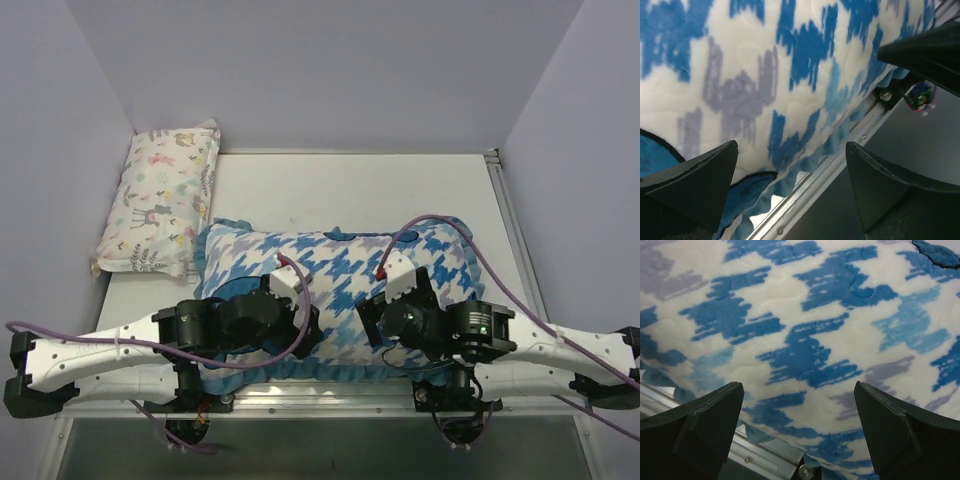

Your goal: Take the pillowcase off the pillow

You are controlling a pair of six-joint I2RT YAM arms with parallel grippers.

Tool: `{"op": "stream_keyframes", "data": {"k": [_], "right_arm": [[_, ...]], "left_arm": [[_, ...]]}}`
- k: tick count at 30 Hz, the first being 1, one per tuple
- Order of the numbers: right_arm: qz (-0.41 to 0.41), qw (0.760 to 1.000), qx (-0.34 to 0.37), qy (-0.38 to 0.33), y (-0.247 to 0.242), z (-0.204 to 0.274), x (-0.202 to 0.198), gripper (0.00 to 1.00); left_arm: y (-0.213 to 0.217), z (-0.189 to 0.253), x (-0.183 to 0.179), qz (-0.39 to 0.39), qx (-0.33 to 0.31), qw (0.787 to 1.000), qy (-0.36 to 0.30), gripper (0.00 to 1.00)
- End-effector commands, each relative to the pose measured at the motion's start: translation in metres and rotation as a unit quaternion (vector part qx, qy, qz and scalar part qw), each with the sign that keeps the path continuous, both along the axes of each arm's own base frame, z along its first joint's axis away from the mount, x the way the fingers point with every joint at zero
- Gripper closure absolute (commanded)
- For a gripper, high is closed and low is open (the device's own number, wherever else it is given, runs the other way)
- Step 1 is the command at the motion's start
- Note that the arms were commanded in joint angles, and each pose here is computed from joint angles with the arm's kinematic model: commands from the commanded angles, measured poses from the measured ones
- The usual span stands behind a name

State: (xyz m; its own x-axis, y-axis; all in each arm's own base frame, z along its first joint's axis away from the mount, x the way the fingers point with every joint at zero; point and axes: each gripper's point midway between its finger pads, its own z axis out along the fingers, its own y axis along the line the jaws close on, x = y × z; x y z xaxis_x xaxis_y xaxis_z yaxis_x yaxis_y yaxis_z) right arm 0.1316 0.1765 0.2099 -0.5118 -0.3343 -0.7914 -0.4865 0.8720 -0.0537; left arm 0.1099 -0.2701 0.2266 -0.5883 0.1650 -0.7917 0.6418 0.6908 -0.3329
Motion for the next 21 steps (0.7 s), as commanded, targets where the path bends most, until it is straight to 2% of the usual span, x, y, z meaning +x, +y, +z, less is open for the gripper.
{"op": "stream_keyframes", "data": {"k": [1,3,5,9,11,12,13,14,15,16,17,19,21], "right_arm": [[-0.069,0.993,-0.068,-0.063,-0.019,-0.013,0.015,0.00],[-0.073,0.991,-0.087,-0.069,-0.013,-0.025,0.013,0.00],[-0.086,0.986,-0.116,-0.087,-0.015,-0.038,0.016,0.00],[-0.093,0.986,-0.101,-0.091,-0.007,-0.056,0.018,0.00],[-0.092,0.987,-0.095,-0.094,-0.007,-0.058,0.020,0.00],[-0.098,0.987,-0.082,-0.095,-0.004,-0.056,0.023,0.02],[-0.099,0.987,-0.077,-0.096,-0.004,-0.053,0.025,0.17],[-0.095,0.988,-0.075,-0.099,-0.004,-0.046,0.028,0.27],[-0.091,0.989,-0.063,-0.097,0.000,-0.042,0.029,0.40],[-0.099,0.989,-0.058,-0.096,-0.003,-0.037,0.034,0.64],[-0.096,0.989,-0.048,-0.102,-0.003,-0.024,0.037,0.72],[-0.098,0.989,-0.033,-0.107,-0.003,-0.011,0.042,0.88],[-0.095,0.988,-0.016,-0.119,-0.004,0.012,0.046,0.95]], "left_arm": [[0.020,-0.028,0.006,0.084,0.072,0.993,-0.035,0.03],[0.020,-0.039,0.004,0.107,0.096,0.988,-0.048,0.02],[0.033,-0.051,0.021,0.162,0.138,0.974,-0.083,0.03],[0.040,-0.063,0.038,0.233,0.157,0.953,-0.113,0.02],[0.038,-0.066,0.043,0.248,0.164,0.946,-0.126,0.07],[0.038,-0.066,0.045,0.251,0.167,0.945,-0.130,0.14],[0.038,-0.066,0.047,0.255,0.170,0.942,-0.135,0.22],[0.037,-0.064,0.049,0.257,0.174,0.940,-0.142,0.47],[0.037,-0.062,0.050,0.257,0.175,0.939,-0.146,0.66],[0.036,-0.059,0.050,0.256,0.173,0.939,-0.147,0.81],[0.034,-0.052,0.049,0.252,0.165,0.942,-0.148,1.00],[0.032,-0.042,0.048,0.246,0.154,0.945,-0.149,1.00],[0.029,-0.024,0.044,0.231,0.139,0.951,-0.154,1.00]]}}
